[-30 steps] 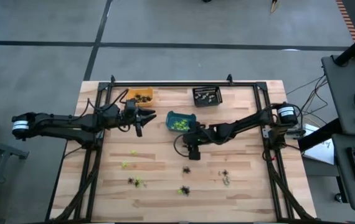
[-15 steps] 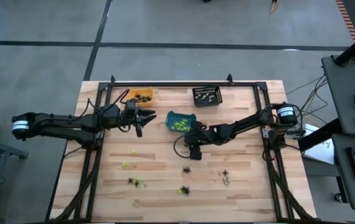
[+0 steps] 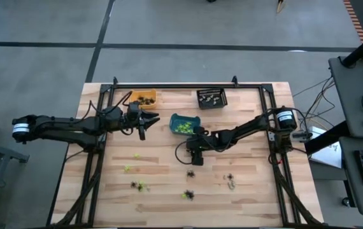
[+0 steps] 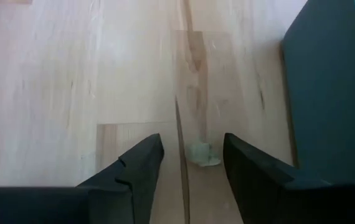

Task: Sort Halloween decoration
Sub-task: Put the white skull toy into the black bin

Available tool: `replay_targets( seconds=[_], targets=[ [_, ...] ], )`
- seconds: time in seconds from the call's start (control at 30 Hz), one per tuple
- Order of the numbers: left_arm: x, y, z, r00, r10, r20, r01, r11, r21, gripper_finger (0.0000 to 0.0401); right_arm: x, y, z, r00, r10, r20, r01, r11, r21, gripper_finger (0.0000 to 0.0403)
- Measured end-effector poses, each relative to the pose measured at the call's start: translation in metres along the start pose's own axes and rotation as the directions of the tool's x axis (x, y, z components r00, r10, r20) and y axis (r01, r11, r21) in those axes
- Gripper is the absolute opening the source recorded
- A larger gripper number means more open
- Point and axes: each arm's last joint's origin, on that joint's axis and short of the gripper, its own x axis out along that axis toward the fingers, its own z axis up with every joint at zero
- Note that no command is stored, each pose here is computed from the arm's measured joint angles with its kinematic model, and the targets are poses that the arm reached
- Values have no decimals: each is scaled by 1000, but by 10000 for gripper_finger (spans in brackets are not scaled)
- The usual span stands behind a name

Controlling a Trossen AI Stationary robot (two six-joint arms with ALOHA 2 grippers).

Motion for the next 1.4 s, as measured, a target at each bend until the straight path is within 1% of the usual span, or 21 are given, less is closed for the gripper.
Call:
replay_targets(
  seconds=[0.17,0.47,0.6,0.73,0.9,1.13,1.3,1.4],
  targets=[
    [0,0,0,1000,-1,2,1,1000,-5,91,-1,1,0,1000,9,0,-9,1000,4,136],
    [0,0,0,1000,-1,2,1,1000,-7,91,-1,3,0,1000,25,-4,-25,1000,4,44],
    [0,0,0,1000,-2,1,2,1000,-7,91,-1,3,0,999,37,-4,-37,999,6,20],
    [0,0,0,1000,-2,1,2,1000,-8,91,-5,2,2,999,38,4,-38,999,1,12],
    [0,0,0,1000,-2,1,2,1000,-8,91,-13,1,6,999,41,13,-41,999,-16,12],
    [0,0,0,1000,-4,4,4,1000,-8,91,-26,-1,16,998,41,53,-41,999,-12,12],
    [0,0,1,1000,-4,5,4,1000,-8,91,-50,-6,28,994,37,100,-38,999,8,12],
    [0,0,0,1000,-5,5,5,1000,-8,91,-72,-14,37,990,27,138,-31,999,26,12]
  ],
)
